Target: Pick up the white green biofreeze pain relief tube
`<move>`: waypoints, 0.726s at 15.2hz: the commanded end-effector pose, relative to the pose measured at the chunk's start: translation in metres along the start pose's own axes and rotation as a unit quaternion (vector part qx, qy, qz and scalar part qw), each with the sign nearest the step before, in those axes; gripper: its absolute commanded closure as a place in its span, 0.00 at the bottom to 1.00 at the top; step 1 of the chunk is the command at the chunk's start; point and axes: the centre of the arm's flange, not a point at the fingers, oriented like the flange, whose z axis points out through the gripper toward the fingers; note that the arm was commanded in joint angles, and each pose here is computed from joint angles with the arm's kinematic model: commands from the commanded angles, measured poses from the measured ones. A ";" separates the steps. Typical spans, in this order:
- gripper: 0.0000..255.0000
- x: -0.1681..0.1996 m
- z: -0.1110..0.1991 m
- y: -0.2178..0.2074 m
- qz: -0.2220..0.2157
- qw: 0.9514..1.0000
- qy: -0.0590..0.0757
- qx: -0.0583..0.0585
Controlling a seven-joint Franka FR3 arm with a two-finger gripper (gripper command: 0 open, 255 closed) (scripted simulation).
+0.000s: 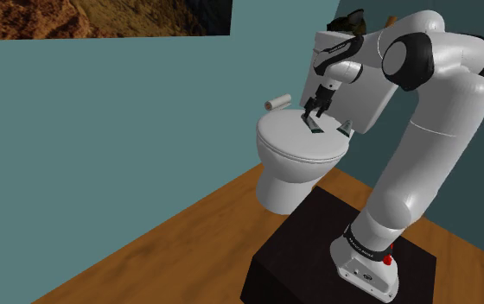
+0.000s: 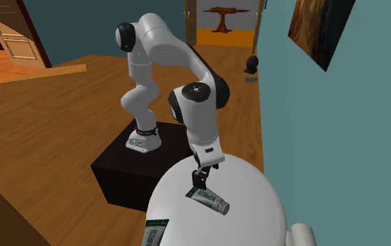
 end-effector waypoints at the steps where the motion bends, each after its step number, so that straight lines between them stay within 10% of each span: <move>1: 0.00 0.010 0.006 0.024 0.009 1.000 0.007 0.001; 11: 0.00 0.013 0.051 0.044 0.016 1.000 0.011 0.001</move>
